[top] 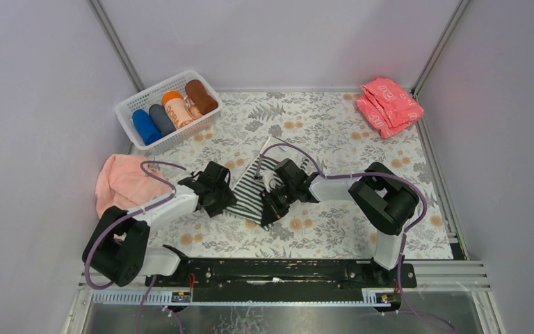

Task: Roll the towels
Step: Roll the towel at the center of the board.

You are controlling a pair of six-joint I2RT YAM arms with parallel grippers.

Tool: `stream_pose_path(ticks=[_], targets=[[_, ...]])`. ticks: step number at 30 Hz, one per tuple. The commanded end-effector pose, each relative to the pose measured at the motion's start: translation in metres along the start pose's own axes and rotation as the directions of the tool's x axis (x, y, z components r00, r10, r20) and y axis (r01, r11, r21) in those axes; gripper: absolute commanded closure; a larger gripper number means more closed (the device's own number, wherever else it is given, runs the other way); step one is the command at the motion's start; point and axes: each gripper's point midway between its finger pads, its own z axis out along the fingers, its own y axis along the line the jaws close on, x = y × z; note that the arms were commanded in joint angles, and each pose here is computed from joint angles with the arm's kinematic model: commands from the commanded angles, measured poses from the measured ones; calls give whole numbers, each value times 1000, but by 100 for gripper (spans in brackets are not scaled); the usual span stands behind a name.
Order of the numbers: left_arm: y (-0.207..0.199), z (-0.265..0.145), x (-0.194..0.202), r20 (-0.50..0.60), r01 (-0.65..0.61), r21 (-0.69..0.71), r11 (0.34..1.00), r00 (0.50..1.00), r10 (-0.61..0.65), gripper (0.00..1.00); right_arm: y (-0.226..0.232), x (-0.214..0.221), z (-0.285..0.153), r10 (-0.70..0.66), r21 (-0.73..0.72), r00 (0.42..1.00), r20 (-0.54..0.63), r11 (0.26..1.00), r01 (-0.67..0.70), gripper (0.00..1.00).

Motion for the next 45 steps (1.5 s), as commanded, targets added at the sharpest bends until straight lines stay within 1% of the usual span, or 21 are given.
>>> stream_pose_path(ticks=[1,4,8,12,13,15,16,17,18,22,24,25,27,30,36,41,45], targets=[[-4,8,-3,22,29,10,1000,999,-29,50,0,1,3,14,-10,1000,-1,1000,-14,100],[0,9,-9,48,29,-13,999,998,-28,59,1,2,3,18,-12,1000,-4,1000,-18,100],[1,7,-21,92,7,-53,999,996,-2,76,1,2,1,31,-16,999,-5,999,-31,100],[4,7,-29,101,-40,-110,993,994,51,97,4,0,-3,54,-38,999,-2,998,-54,100],[5,8,-30,98,-49,-121,991,993,62,100,4,0,-4,63,-48,998,-4,997,-63,100],[8,10,-31,92,-59,-143,988,993,73,100,4,0,-5,79,-62,997,-10,995,-79,100],[10,12,-31,88,-62,-148,987,993,75,98,2,1,-6,89,-65,996,-13,994,-89,100],[12,13,-31,84,-62,-153,986,994,75,91,1,1,-6,102,-67,995,-18,992,-103,100],[13,13,-32,83,-60,-158,986,994,74,87,0,1,-6,114,-72,993,-22,991,-115,100],[14,9,-38,90,-33,-137,990,995,45,61,-3,3,-5,174,-106,984,-36,979,-176,100],[9,0,-40,102,-6,-86,996,995,15,43,-5,3,-4,196,-116,980,-45,973,-200,100],[5,-7,-41,109,12,-39,999,994,-8,36,-4,3,-3,202,-128,978,-51,970,-207,100],[5,-18,-41,114,60,30,998,991,-63,29,-6,1,-2,220,-142,974,-56,964,-226,100],[10,-30,-36,110,100,102,990,988,-111,24,-8,0,1,249,-163,966,-64,953,-256,100],[29,-41,-12,51,148,152,977,986,-157,21,-12,-1,4,286,-177,956,-69,939,-294,100],[34,-37,8,-18,148,165,975,989,-147,21,-14,-1,4,294,-172,953,-69,938,-301,100],[23,-34,17,-76,134,229,964,990,-120,21,-16,-1,5,300,-165,951,-70,937,-308,100]])
